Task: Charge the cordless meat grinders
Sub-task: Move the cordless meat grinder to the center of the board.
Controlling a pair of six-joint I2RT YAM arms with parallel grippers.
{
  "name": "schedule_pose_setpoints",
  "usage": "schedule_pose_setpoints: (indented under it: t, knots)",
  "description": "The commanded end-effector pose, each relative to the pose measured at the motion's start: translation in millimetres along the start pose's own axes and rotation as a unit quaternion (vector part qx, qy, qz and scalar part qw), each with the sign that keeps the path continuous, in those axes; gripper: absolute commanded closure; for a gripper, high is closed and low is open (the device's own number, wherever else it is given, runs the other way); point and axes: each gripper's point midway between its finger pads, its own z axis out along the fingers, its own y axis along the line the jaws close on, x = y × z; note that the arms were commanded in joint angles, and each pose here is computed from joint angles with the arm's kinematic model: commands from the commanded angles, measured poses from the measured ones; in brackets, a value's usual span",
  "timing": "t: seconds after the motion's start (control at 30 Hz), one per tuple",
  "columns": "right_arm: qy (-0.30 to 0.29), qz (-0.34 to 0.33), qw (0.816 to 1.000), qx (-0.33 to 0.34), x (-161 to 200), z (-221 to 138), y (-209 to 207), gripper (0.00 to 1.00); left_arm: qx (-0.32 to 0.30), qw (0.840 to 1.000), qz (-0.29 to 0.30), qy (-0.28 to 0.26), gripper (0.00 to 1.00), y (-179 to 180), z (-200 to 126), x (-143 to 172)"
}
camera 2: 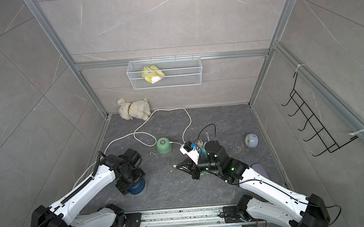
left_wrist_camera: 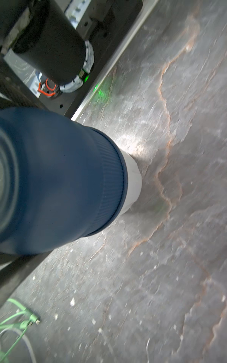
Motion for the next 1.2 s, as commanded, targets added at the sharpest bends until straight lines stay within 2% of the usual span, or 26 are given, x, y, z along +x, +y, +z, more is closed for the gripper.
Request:
schedule_pose_setpoints:
  t: [0.0,0.13,0.5,0.87,0.97,1.1,1.17]
  knots:
    - [-0.009,0.016,1.0,0.003,0.2,-0.7,-0.7,1.0,0.065,0.998,-0.014,0.004,0.3,-37.9,-17.7,4.5]
    - [-0.01,0.022,1.0,0.013,2.7,-2.2,-3.8,1.0,0.08,0.996,-0.034,0.004,0.3,-59.2,-17.7,10.1]
    - [-0.019,0.037,0.999,0.019,4.8,-4.6,-4.4,1.0,0.056,0.995,-0.033,-0.078,0.31,-109.3,-18.7,21.5]
    - [-0.021,0.037,0.999,0.033,7.4,-12.2,-4.7,1.0,0.012,0.997,-0.023,-0.071,0.31,-120.2,5.9,34.0]
    - [-0.02,0.038,0.998,0.036,9.6,-14.1,-4.7,1.0,0.013,0.997,-0.023,-0.068,0.23,-121.4,8.2,35.0]
    - [-0.017,0.039,0.998,0.041,12.2,-16.3,-4.8,1.0,0.023,0.997,-0.014,-0.07,0.03,-125.5,3.9,34.1]
    - [-0.016,0.039,0.998,0.043,13.8,-17.5,-4.9,1.0,0.029,0.997,-0.008,-0.072,0.0,-127.5,-0.7,33.1]
